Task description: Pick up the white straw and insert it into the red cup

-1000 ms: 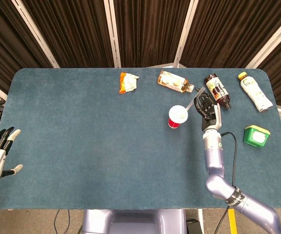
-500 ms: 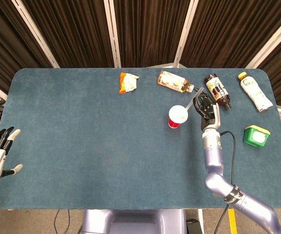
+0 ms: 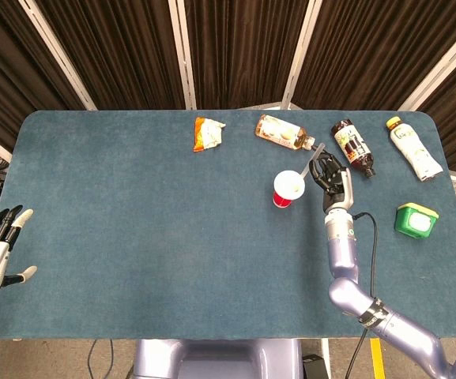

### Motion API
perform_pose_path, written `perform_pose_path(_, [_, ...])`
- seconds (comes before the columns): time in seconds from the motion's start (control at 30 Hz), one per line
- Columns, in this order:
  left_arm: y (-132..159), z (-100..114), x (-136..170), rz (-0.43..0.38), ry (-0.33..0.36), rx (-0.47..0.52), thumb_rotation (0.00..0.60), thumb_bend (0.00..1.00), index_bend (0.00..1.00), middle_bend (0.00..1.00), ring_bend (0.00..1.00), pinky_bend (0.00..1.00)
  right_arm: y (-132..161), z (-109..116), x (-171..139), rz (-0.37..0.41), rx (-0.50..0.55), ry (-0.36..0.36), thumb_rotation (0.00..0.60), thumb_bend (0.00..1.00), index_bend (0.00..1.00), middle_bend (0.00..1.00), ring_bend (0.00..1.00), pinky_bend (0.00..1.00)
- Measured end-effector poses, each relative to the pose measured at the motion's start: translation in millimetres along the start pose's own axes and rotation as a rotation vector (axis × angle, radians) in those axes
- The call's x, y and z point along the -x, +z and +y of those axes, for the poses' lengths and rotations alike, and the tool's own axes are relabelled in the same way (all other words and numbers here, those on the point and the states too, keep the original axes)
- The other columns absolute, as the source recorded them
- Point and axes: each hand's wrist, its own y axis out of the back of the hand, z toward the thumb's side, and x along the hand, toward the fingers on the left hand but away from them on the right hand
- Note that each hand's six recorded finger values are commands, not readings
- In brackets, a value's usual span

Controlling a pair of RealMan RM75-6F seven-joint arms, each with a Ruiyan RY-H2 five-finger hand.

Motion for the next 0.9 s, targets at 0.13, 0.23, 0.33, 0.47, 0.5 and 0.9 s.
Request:
perform_pose_path(0.13, [0,0,0,0.000,0.000,0.000,0.600,0.06,0.03,0.00,0.00,0.00,-3,-1,-1,-0.007,-0.007,0.011,0.600,0.31,0.64,0.26,0.00,0.00])
perform_pose_path(0.23, [0,0,0,0.000,0.000,0.000,0.600,0.06,0.04,0.00,0.00,0.00,-7,-2,-3,-0.017,-0.006,0.024,0.600,0.29,0.64,0.26,0.00,0.00])
perform_pose_path(0.33, [0,0,0,0.000,0.000,0.000,0.600,0.06,0.03,0.00,0.00,0.00,-9,-4,-5,-0.021,-0.015,0.040,0.600,0.28,0.64,0.24,0.00,0.00])
perform_pose_path(0.47, [0,0,0,0.000,0.000,0.000,0.600,0.06,0.03,0.00,0.00,0.00,-14,-5,-7,-0.034,-0.022,0.061,0.600,0.27,0.60,0.22,0.00,0.00])
perform_pose_path(0.5, [0,0,0,0.000,0.000,0.000,0.600,0.06,0.04,0.00,0.00,0.00,-16,-6,-8,-0.038,-0.023,0.066,0.600,0.27,0.59,0.21,0.00,0.00])
perform_pose_path(0.9, [0,0,0,0.001,-0.001,0.002,0.600,0.06,0.03,0.00,0.00,0.00,0,-6,-15,0.015,-0.054,0.097,0.600,0.25,0.44,0.13,0.00,0.00])
